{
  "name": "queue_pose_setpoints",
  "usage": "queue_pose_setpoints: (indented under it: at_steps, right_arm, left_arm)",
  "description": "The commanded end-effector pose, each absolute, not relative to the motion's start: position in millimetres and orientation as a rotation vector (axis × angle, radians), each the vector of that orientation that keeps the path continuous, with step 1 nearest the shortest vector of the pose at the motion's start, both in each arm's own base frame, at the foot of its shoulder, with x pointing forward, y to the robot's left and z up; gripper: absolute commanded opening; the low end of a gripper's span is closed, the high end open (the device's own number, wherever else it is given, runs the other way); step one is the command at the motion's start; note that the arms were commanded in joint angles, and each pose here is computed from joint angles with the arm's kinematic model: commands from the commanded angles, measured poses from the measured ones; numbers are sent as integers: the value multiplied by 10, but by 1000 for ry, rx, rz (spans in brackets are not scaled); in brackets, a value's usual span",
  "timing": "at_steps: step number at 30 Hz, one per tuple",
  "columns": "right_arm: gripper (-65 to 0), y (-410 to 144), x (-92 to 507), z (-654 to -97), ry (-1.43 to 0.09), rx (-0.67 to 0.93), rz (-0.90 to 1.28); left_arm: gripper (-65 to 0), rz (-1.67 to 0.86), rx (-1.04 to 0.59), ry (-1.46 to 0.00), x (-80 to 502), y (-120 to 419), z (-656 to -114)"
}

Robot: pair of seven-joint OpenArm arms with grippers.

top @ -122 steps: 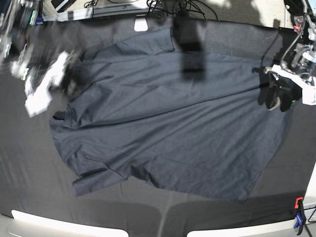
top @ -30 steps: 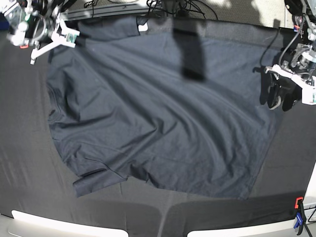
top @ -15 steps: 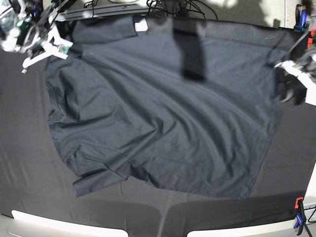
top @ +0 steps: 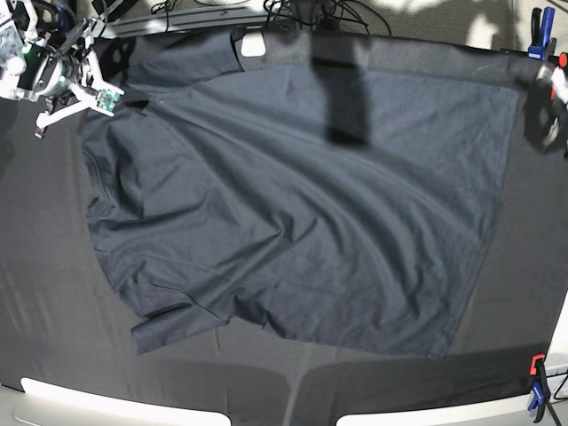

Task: Layout the t-shirt on the table in an organized manner, then fold the t-shirt properly
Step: 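Grasp the shirt's shoulder corner with the left gripper and pull it outward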

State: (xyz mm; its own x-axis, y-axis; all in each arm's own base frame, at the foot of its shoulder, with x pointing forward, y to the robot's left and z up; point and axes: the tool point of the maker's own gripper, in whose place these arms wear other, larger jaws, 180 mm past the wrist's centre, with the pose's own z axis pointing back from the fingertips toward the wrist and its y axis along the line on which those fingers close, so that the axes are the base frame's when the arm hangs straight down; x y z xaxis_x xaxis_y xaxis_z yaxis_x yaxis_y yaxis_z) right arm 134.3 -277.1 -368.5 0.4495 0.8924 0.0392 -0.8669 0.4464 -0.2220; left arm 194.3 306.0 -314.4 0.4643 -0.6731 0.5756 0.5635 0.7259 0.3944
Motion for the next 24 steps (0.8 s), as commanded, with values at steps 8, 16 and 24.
queue_pose_setpoints:
  at_steps: [8,16,24]
  right_arm:
    - [-650,-2806,1397,-3620,-163,-203,1116]
    - [-650,-2824,1390,-3620,-154,-210,1115]
    - [-650,-2865,1369,-3620,-131,-224,1111]
  left_arm:
    - [-431,-1225,227,-505,1554,2884,-3591]
    - [-430,-1329,357,-522,1610,2710,-3764]
    - [-431,-1433,353,-537,1518,2492,-3881]
